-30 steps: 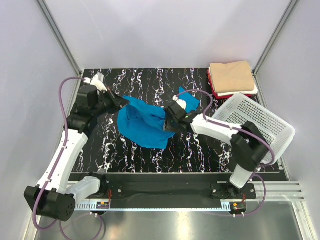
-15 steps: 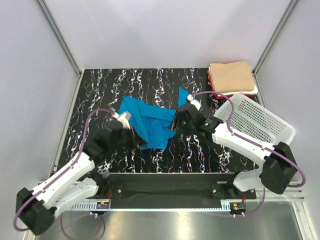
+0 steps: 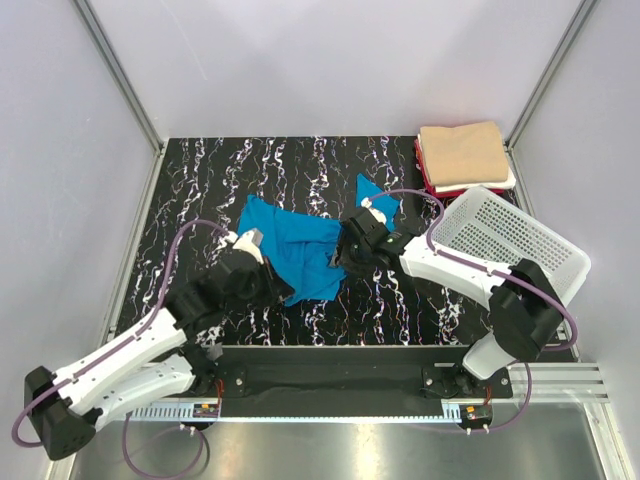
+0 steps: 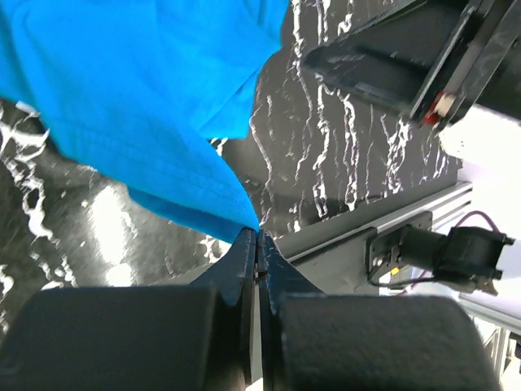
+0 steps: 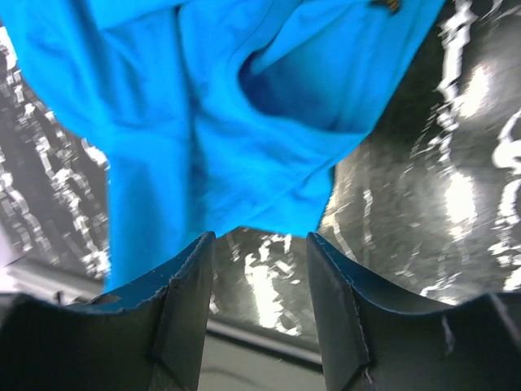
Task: Fold and stack the t-shirts
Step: Flatten the tshirt out
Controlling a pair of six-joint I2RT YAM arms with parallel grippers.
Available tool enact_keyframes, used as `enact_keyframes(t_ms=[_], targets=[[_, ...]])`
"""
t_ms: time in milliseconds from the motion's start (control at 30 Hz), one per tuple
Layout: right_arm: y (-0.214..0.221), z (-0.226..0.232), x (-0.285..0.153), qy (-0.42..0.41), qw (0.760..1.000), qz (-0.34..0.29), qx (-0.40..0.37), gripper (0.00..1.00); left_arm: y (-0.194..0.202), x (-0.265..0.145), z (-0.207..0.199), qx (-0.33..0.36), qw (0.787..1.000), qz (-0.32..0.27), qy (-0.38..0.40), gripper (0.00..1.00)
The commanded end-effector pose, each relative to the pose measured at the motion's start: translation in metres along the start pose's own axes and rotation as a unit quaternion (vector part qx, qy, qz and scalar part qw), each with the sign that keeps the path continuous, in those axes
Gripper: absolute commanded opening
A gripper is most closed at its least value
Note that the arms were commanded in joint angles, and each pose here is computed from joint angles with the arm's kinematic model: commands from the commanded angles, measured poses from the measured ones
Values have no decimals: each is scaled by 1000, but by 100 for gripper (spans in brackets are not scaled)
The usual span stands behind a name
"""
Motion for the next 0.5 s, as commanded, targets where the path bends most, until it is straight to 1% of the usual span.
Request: enact_keyframes(t_ms=[0,33,67,133,167,200,233,267,300,333,367,467], targets=[[8,18,-10,-40,998,28,36,56,6,7,0,14,1000,17,-11,11],[8,15,-9,-37,998,28,36,55,11,7,4,15,999,18,-22,16],[11,8,-5,-27,998,31,36,56,15,5,14,19,998,14,-58,16],[17,1,0,-15,998,41,36,55,6,-10,18,24,997,-24,-75,20],[19,-1,2,-11,998,43,34,55,-1,-18,24,32,993,-46,-107,23],[20,-2,5,-8,999,44,31,54,-10,-29,22,35,991,-72,-109,30],[21,-5,9,0,999,44,19,54,-28,-44,13,45,988,-105,-103,36],[17,-7,13,8,1000,24,13,53,-37,-54,14,54,983,-126,-122,45],[14,-10,16,16,1000,6,4,53,-44,-60,13,73,979,-137,-131,48],[10,-14,22,30,999,-11,-9,52,-58,-72,7,79,976,-156,-131,50],[4,-17,27,44,998,-41,-19,52,-62,-75,8,88,973,-159,-145,51],[-6,-16,43,68,993,-74,-56,50,-74,-77,9,107,967,-157,-168,52]])
Point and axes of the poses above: each gripper's point midway between its finger pads, its own x axis out along the fingers, its own z axis along the line the jaws close on, y = z × x, the point moved 8 cm from there along -x, back along the fingers, and after that the axes turned 14 degrees about x, right-handed, at the moved point
